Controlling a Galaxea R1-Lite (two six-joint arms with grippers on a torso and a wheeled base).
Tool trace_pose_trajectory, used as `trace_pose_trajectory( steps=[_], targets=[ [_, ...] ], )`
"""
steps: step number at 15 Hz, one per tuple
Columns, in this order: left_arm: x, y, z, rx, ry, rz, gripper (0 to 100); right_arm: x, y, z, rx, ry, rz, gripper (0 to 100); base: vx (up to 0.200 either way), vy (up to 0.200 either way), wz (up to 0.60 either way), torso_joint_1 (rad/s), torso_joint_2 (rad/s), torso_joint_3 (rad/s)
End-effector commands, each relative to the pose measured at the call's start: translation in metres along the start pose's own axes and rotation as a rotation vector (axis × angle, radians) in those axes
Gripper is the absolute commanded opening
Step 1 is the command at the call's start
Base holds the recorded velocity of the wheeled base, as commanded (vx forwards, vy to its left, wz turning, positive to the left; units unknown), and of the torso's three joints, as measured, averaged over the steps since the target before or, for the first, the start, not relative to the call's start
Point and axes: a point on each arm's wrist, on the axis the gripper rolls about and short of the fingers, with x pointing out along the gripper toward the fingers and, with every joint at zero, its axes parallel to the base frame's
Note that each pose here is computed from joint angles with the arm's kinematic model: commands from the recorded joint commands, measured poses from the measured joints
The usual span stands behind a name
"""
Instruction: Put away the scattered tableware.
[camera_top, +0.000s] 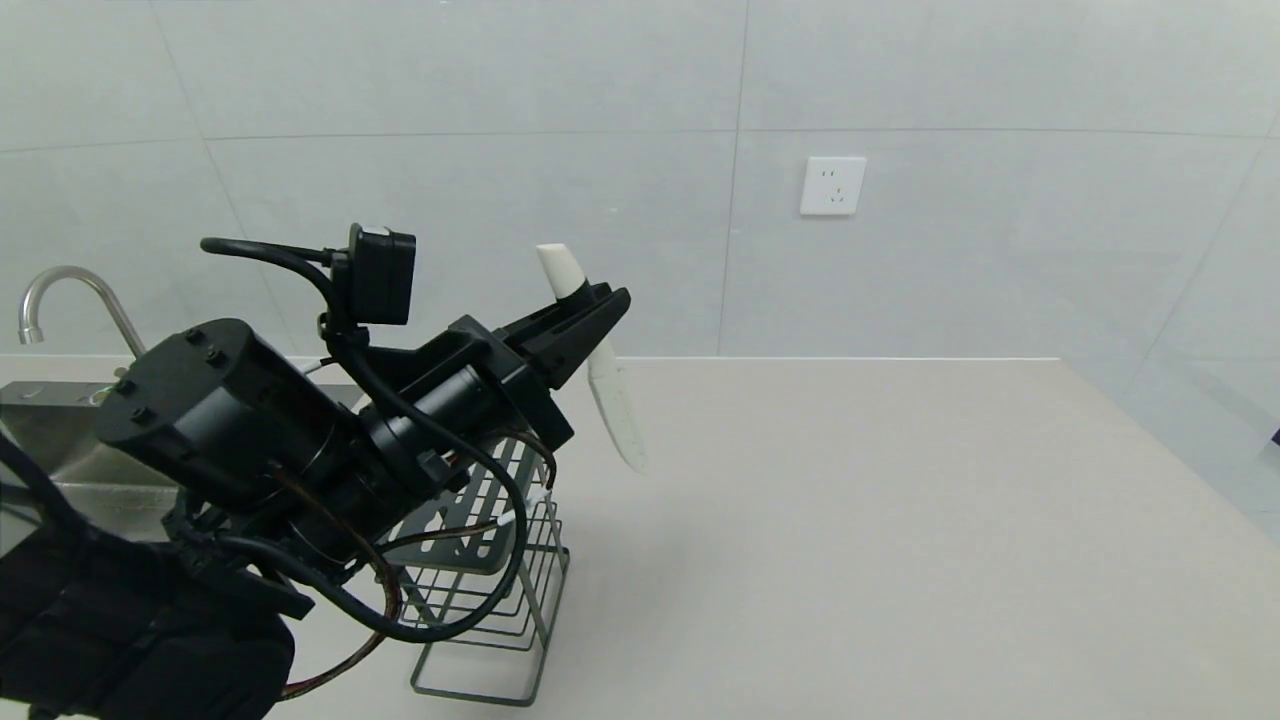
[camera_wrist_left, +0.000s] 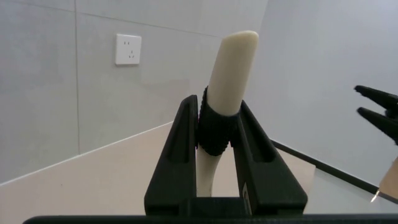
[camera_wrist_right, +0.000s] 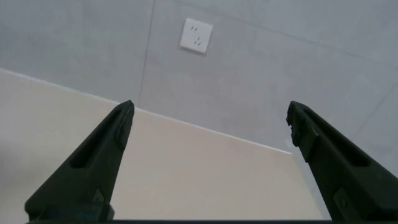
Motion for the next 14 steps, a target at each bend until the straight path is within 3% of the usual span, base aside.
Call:
trace_pose_trajectory(
  steps=[1,5,8,9,12,14],
  targets=[
    [0.001,-0.002,-0.001,-0.003,0.003,-0.008,0,-0.050,0.008,0.000,-0.031,-0.152,-0.060,100,0.000,0.000,0.00,0.000,0.00,0.000],
    [0.002,-0.009,-0.004,-0.014,0.010,-0.033,0,-0.081,0.017,-0.012,-0.052,-0.182,-0.098,100,0.000,0.000,0.00,0.000,0.00,0.000],
    [0.001,-0.009,-0.004,-0.006,0.012,-0.031,0,-0.079,0.020,-0.027,-0.009,-0.046,-0.043,100,0.000,0.000,0.00,0.000,0.00,0.000],
    [0.001,-0.010,-0.002,-0.005,0.005,-0.031,0,-0.082,0.021,-0.037,0.019,0.004,0.061,100,0.000,0.000,0.00,0.000,0.00,0.000],
    [-0.003,-0.012,0.004,-0.002,-0.008,-0.033,0,-0.089,0.024,-0.045,0.024,0.039,0.021,100,0.000,0.000,0.00,0.000,0.00,0.000],
    [-0.003,-0.011,0.004,0.004,-0.010,-0.029,0,-0.090,0.024,-0.054,0.117,0.147,-0.088,100,0.000,0.000,0.00,0.000,0.00,0.000]
  ],
)
